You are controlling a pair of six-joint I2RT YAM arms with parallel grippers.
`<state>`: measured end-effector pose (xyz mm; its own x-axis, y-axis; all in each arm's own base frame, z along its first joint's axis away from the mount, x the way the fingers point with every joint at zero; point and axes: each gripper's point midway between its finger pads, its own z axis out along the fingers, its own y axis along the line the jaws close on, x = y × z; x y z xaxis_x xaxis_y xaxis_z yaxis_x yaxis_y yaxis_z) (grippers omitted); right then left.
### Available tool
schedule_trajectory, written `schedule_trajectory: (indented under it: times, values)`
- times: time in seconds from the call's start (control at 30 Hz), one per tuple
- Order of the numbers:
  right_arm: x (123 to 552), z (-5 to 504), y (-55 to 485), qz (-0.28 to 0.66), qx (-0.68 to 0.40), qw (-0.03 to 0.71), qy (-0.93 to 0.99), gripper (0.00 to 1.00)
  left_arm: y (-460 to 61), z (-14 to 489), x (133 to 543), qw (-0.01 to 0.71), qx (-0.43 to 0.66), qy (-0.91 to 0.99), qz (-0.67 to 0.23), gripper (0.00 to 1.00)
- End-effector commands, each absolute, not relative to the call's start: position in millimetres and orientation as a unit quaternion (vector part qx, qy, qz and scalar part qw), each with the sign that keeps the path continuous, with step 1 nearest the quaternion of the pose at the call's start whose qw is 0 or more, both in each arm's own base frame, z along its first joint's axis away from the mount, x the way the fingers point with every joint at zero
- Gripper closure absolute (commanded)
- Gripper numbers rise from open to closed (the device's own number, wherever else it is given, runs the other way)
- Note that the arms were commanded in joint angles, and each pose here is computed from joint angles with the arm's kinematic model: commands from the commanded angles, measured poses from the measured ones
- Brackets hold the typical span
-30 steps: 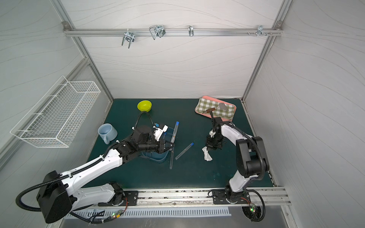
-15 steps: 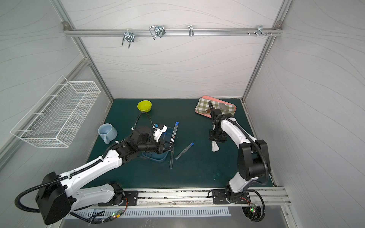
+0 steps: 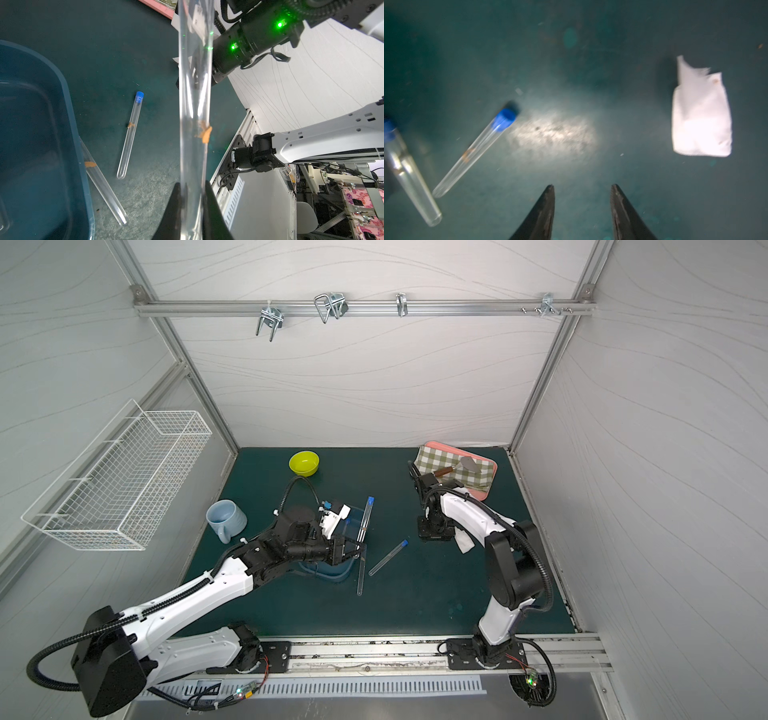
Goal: Wipe the exteriors of test tubes
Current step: Pick up the cleaning item at the center of the board.
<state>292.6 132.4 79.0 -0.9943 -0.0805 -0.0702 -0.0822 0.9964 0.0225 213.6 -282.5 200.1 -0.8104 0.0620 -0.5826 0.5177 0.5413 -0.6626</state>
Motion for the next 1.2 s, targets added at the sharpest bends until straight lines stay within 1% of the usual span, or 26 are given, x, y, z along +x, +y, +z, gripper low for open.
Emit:
schedule_trajectory:
  times: [0.0,0.17,0.3,0.6,0.83,0.87,0.93,1.1,1.17]
  values:
    - [310.5,87.0,111.8,0.003,-0.027,0.059,0.998,0.55,-279.7,211.7,215.2,0.274,0.171,0.831,-0.452,0.94]
    - [328.5,81.8,86.0,-0.005,-0.009,0.069,0.998,0.55,-279.0,210.5,215.6,0.276,0.169,0.832,-0.451,0.94]
    - [338.3,69.0,77.2,-0.013,-0.010,0.064,0.998,0.56,-280.3,210.7,215.4,0.273,0.171,0.831,-0.454,0.94]
    - [355.1,50.4,66.6,-0.048,-0.021,0.063,0.997,0.65,-280.0,210.4,213.8,0.269,0.169,0.831,-0.456,0.94]
    - [361.0,36.6,54.0,-0.076,-0.023,0.046,0.996,0.73,-278.3,212.1,212.9,0.273,0.167,0.830,-0.457,0.94]
    - [360.9,34.0,52.9,-0.077,-0.024,0.043,0.996,0.74,-278.3,211.3,212.5,0.272,0.166,0.831,-0.456,0.94]
    - [360.8,30.0,51.6,-0.079,-0.027,0.039,0.996,0.80,-277.9,211.8,212.8,0.273,0.166,0.831,-0.456,0.94]
    - [356.6,30.1,58.1,-0.048,-0.019,0.039,0.998,1.00,-277.2,211.5,212.5,0.274,0.166,0.831,-0.455,0.94]
    - [353.8,42.5,65.7,-0.020,-0.010,0.050,0.999,1.00,-277.2,209.9,212.5,0.271,0.165,0.833,-0.454,0.94]
